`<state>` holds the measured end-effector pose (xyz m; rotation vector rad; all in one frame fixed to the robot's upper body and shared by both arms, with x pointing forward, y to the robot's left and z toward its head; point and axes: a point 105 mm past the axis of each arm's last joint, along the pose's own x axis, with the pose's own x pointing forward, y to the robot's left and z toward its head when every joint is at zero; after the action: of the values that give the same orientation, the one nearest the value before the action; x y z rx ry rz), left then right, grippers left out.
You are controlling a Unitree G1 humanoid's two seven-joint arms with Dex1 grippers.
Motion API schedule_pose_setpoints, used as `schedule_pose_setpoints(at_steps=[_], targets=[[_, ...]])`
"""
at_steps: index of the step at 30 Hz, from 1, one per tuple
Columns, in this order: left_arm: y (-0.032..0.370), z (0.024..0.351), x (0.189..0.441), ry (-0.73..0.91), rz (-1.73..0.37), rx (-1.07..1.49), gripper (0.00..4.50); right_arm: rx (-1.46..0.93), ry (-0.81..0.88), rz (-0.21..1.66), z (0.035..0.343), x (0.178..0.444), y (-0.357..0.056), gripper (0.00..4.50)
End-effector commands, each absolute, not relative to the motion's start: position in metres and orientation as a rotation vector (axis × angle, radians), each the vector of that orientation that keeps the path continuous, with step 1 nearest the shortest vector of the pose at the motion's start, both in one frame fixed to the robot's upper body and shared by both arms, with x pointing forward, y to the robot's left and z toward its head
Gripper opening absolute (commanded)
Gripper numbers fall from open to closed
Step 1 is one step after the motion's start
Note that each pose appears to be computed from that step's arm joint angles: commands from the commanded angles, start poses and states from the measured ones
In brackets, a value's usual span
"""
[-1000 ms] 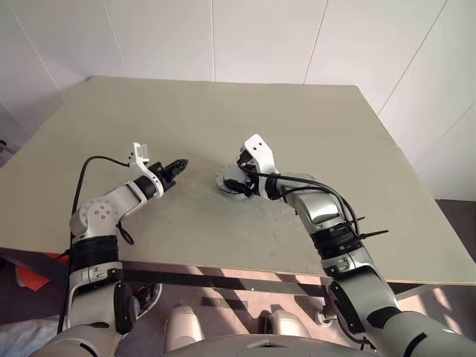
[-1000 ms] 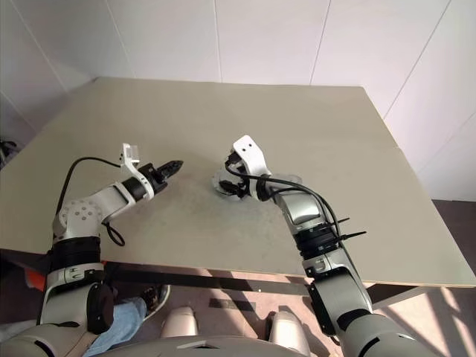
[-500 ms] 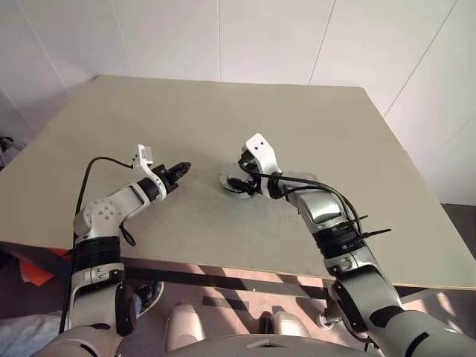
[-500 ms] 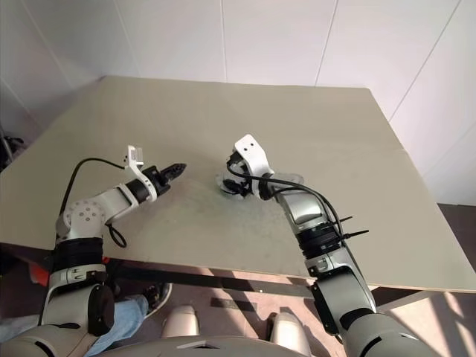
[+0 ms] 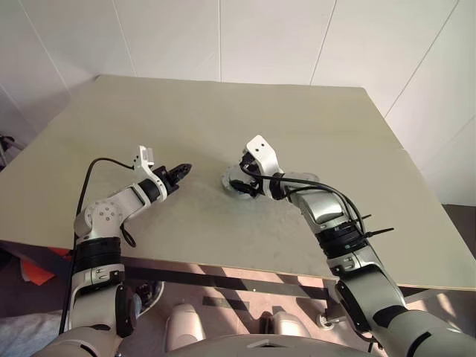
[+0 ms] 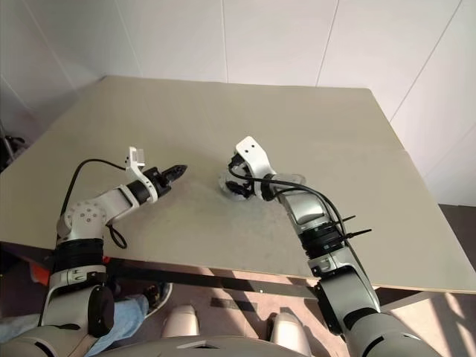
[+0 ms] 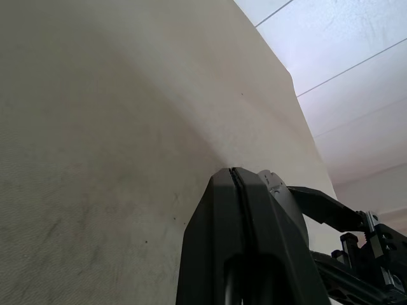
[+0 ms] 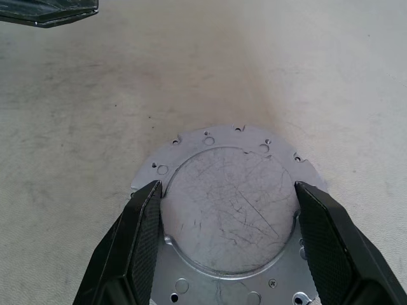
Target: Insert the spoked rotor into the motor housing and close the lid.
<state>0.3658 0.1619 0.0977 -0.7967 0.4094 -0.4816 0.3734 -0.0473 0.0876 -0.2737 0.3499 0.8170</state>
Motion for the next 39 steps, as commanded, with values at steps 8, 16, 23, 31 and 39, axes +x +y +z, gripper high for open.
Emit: schedule_pose_setpoints(at_steps=[8, 16, 23, 31, 39], targets=[[0.16, 0.111, 0.366, 0.359, -0.51, -0.778, 0.02, -0.281, 0.354, 0.769, 0.084, 0.384, -0.056, 3.17], [0.16, 0.11, 0.364, 0.361, -0.507, -0.781, 0.02, -0.283, 0.411, 0.76, 0.071, 0.383, -0.065, 3.17], [0.158, 0.109, 0.364, 0.366, -0.51, -0.784, 0.02, -0.257, 0.415, 0.744, 0.072, 0.384, -0.069, 3.17], [0.155, 0.109, 0.365, 0.37, -0.518, -0.784, 0.02, -0.235, 0.355, 0.739, 0.093, 0.388, -0.067, 3.17], [0.152, 0.106, 0.365, 0.38, -0.525, -0.779, 0.02, -0.205, 0.305, 0.764, 0.11, 0.386, -0.063, 3.17]])
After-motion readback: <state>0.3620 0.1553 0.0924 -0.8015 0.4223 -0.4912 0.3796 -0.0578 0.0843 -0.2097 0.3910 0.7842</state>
